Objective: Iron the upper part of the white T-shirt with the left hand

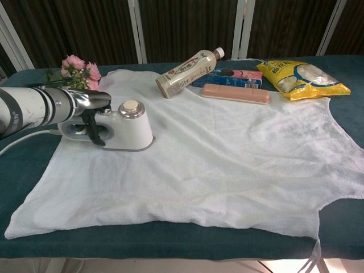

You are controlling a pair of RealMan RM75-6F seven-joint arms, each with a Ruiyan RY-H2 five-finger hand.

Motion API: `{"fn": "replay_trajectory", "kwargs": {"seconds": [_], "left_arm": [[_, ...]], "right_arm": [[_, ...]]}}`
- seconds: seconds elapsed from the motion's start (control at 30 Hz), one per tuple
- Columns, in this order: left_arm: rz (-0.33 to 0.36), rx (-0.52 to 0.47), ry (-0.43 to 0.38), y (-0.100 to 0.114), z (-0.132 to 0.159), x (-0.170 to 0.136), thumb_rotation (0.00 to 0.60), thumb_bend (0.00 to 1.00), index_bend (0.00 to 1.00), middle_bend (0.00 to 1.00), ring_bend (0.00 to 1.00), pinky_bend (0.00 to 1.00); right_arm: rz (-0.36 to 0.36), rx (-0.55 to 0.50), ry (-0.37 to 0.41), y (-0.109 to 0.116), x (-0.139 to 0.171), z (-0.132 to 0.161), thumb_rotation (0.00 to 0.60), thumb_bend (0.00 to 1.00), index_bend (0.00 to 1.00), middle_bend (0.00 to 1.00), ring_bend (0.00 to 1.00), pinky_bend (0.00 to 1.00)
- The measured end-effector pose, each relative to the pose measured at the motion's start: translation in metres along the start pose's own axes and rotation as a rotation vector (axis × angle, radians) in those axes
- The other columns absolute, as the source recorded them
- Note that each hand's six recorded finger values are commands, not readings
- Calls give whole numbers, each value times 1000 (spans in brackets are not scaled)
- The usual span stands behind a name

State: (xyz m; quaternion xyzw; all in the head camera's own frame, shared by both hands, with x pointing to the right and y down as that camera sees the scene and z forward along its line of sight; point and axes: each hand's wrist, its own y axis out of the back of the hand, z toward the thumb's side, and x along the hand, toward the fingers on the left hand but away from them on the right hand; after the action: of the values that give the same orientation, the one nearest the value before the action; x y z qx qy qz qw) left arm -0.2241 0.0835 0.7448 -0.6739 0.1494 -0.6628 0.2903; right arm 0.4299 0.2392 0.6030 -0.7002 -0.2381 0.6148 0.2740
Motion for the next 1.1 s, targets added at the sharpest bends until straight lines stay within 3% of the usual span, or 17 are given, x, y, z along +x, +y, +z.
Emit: {"fn": "replay_trajectory", "kwargs": {"seconds": [0.27, 0.53, 1.1], "left_arm": [[-43, 22, 96, 1, -24, 3, 600, 481, 999, 793, 791, 669], [-39, -80, 177, 14, -57, 18, 600, 481, 998, 793, 790, 670], [-106, -104, -103, -1, 11, -20, 600, 481, 998, 793, 791, 669]], "right_arm": [[-1, 0, 1, 0, 1, 0, 600, 314, 0, 0, 0, 0], [-3, -1, 6, 1, 2, 0, 600, 314, 0, 0, 0, 0], [-9, -4, 5, 2, 4, -1, 600, 314, 0, 0, 0, 0]]}}
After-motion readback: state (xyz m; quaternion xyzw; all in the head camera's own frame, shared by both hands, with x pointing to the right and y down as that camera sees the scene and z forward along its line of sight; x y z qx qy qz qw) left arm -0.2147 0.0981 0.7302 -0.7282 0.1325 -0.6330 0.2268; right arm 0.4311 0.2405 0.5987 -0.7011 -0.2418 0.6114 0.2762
